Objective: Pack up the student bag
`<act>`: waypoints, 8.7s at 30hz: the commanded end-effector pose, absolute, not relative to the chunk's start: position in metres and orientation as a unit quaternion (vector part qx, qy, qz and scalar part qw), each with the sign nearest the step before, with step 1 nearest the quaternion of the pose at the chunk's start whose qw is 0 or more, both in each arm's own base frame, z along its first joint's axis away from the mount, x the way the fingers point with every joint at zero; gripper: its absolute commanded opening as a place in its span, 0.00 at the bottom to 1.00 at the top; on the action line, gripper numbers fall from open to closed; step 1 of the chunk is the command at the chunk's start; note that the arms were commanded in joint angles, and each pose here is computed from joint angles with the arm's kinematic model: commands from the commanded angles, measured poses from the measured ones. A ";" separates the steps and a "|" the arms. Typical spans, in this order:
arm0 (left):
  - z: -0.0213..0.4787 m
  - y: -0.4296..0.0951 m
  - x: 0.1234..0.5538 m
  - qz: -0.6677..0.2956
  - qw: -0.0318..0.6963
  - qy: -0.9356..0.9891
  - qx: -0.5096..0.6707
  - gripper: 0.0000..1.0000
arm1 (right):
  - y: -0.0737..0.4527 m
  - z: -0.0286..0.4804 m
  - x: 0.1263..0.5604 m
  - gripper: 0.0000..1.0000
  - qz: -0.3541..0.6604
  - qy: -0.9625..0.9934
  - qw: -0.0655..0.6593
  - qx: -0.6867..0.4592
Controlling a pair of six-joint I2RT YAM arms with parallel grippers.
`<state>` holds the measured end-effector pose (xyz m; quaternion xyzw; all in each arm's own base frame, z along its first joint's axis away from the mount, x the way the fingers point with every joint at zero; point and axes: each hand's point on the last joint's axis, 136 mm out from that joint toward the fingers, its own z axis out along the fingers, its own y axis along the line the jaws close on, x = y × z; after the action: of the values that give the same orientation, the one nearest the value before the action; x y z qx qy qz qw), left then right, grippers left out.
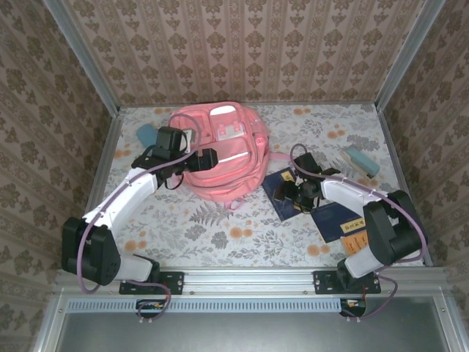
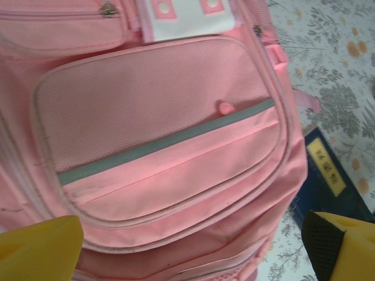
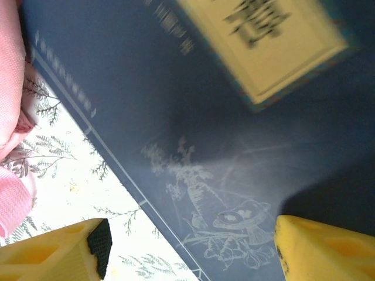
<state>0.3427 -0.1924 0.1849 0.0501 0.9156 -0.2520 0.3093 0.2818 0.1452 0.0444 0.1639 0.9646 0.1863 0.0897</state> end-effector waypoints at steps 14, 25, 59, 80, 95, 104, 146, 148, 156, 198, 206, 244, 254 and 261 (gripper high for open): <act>0.169 -0.289 0.307 -0.329 0.230 0.912 0.080 0.92 | 0.093 0.057 0.359 0.74 0.086 0.978 0.132 0.133; 0.155 -0.300 0.306 -0.332 0.214 0.916 0.074 0.89 | 0.098 0.025 0.326 0.74 0.074 0.992 0.038 0.097; 0.087 -0.352 0.243 -0.262 0.094 0.942 0.190 0.50 | 0.152 0.024 0.280 0.51 0.150 0.971 0.032 0.185; 0.025 -0.345 0.258 -0.136 0.070 0.962 0.226 0.41 | 0.139 0.021 0.278 0.38 0.137 0.971 0.038 0.193; 0.010 -0.341 0.254 -0.099 0.070 0.965 0.230 0.49 | 0.145 0.024 0.281 0.41 0.160 0.966 0.045 0.196; 0.005 -0.345 0.250 -0.110 0.058 0.965 0.231 0.46 | 0.152 0.018 0.278 0.39 0.177 0.963 0.033 0.199; 0.129 -0.361 0.287 -0.278 0.137 0.928 0.207 0.61 | 0.134 0.109 0.294 0.02 0.176 0.962 0.165 0.130; 0.149 -0.349 0.297 -0.311 0.150 0.920 0.182 0.66 | 0.134 0.125 0.295 0.01 0.191 0.958 0.186 0.106; 0.190 -0.293 0.324 -0.402 0.174 0.893 0.099 0.81 | 0.155 0.192 0.300 0.00 0.303 0.918 0.252 0.033; 0.239 -0.277 0.349 -0.582 0.169 0.791 0.079 0.16 | 0.244 0.241 0.363 0.31 0.511 0.837 0.192 -0.041; 0.261 -0.265 0.367 -0.577 0.227 0.784 0.010 0.04 | 0.220 0.249 0.377 0.83 0.507 0.814 0.272 0.082; 0.303 -0.259 0.416 -0.627 0.309 0.692 -0.177 0.07 | 0.270 0.283 0.412 0.55 0.684 0.621 0.296 0.244; 0.271 -0.247 0.403 -0.579 0.295 0.741 -0.168 0.50 | 0.248 0.255 0.411 0.09 0.615 0.670 0.323 0.260; 0.203 -0.211 0.366 -0.401 0.284 0.865 -0.104 0.83 | 0.200 0.242 0.396 0.05 0.459 0.771 0.387 0.214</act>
<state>0.3887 -0.2291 0.2316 -0.1581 0.8043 -0.4947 0.2887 0.4035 0.2271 0.2313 0.2489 0.7332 0.5362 0.3360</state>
